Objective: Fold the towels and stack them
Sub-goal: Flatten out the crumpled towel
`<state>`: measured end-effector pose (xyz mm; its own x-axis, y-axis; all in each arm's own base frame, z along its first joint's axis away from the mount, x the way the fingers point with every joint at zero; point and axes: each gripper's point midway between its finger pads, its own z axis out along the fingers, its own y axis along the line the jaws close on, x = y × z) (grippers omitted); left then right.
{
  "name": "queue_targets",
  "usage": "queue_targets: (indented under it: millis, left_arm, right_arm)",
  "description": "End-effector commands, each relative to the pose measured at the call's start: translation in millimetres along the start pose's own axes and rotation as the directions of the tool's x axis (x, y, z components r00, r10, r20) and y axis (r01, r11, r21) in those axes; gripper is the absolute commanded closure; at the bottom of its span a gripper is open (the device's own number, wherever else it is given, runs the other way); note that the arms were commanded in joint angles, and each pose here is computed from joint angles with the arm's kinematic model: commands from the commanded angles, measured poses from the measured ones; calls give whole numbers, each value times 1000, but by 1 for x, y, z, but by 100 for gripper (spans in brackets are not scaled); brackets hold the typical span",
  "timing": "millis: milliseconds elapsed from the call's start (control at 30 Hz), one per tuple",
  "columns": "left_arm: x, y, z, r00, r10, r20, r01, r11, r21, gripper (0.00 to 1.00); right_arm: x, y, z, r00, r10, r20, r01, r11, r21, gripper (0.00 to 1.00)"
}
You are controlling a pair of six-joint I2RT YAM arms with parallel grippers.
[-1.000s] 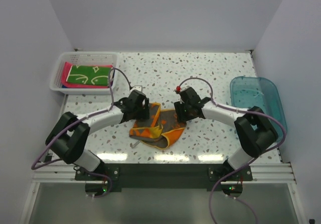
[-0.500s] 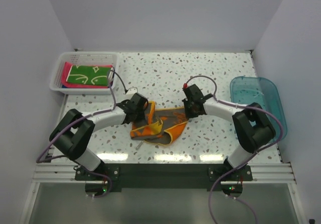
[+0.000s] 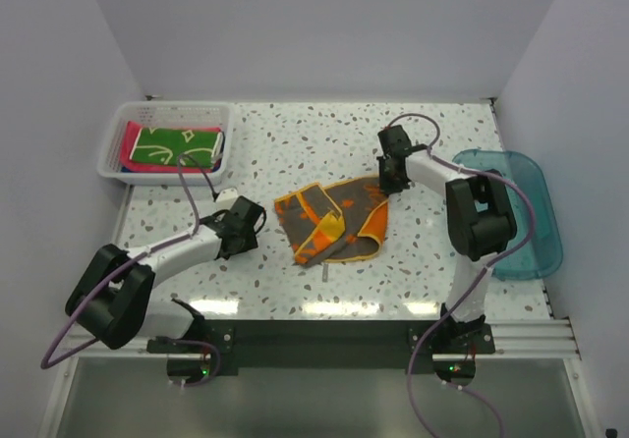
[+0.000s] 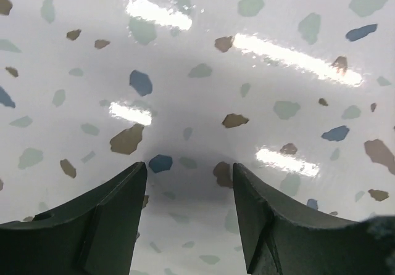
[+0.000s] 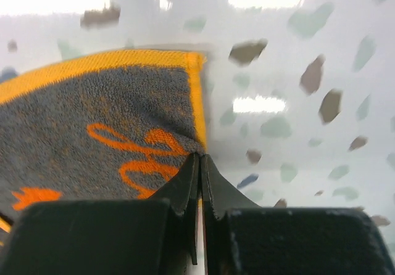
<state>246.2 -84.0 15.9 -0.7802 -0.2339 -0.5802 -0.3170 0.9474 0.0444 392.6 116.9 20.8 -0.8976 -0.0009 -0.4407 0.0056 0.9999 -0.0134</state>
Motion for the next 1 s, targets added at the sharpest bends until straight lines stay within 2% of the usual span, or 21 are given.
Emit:
queue_targets:
  millis: [0,133,200,267,300,333,500,600,733,967]
  left_arm:
    - [27,29,-3,998,-4,-66,0,998,-61,37]
    - [26,26,-12,998,-12,-69,11,1000,-22,34]
    - [12,9,-24,999,5,-34,-3,998,68,26]
    - [-9,-18,-39,1000,15,17,-17,984,179,18]
    - [-16,-27,-45,999,18,33,-24,977,213,16]
    - [-30,-45,-55,998,30,62,-45,962,271,14]
    - [-70,-88,-71,987,63,150,-116,917,381,12]
    - [-94,-110,-68,977,95,192,-162,912,377,12]
    - [-117,-152,-57,966,151,211,-228,884,407,18]
    - [-106,-206,-43,954,243,178,-299,830,471,27]
  right_arm:
    - [-45,-8,-4,997,-26,66,23,999,49,99]
    - [-77,13,-14,992,-47,119,50,998,-27,89]
    - [-83,22,-27,987,-63,145,70,996,-47,83]
    - [-76,25,-39,986,-78,150,85,995,-44,75]
    - [-73,25,-43,986,-71,151,80,996,-51,69]
    - [-65,27,-53,985,-67,160,80,994,-76,67]
    - [-30,49,-81,981,-89,171,118,979,-169,53]
    - [-7,53,-89,987,-63,149,89,981,-175,52]
    - [20,39,-85,992,-18,124,36,989,-146,54]
    - [49,37,-81,993,-91,81,101,985,-142,53]
